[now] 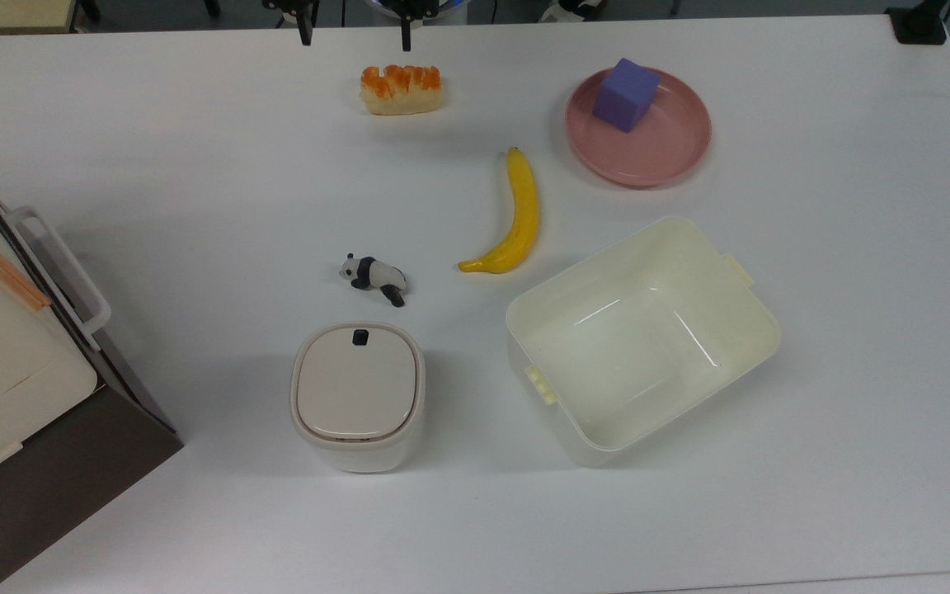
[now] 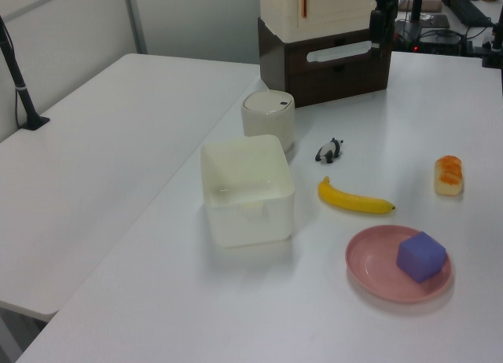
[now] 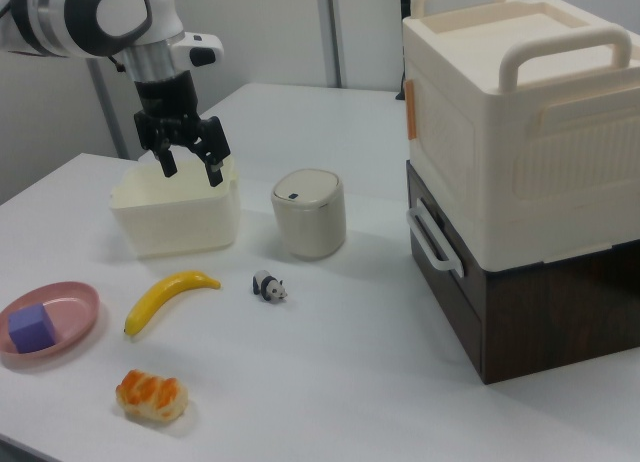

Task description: Slide open the drawer

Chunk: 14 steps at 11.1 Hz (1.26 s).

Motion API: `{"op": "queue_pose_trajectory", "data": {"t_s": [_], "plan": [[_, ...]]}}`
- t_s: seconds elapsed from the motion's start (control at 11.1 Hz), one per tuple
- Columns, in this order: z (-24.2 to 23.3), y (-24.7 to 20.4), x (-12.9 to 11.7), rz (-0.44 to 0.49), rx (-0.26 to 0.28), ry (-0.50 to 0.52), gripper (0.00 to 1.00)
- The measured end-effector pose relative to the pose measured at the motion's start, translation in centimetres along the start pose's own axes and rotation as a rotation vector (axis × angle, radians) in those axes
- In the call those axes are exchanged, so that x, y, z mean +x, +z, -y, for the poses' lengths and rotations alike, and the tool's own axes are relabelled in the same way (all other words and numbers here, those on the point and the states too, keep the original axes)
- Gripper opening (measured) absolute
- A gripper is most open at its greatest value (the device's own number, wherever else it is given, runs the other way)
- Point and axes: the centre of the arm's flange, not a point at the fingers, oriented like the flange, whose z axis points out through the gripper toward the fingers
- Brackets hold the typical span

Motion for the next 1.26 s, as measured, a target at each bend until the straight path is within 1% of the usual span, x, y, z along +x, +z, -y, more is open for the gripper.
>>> {"op": "queue_pose_trajectory", "data": {"t_s": [0.36, 1.26], "plan": [[0.16, 0.21, -0.28, 0.025, -0.003, -0.004, 1.0], [0.23, 0.21, -0.28, 0.026, -0.003, -0.007, 1.0]]}}
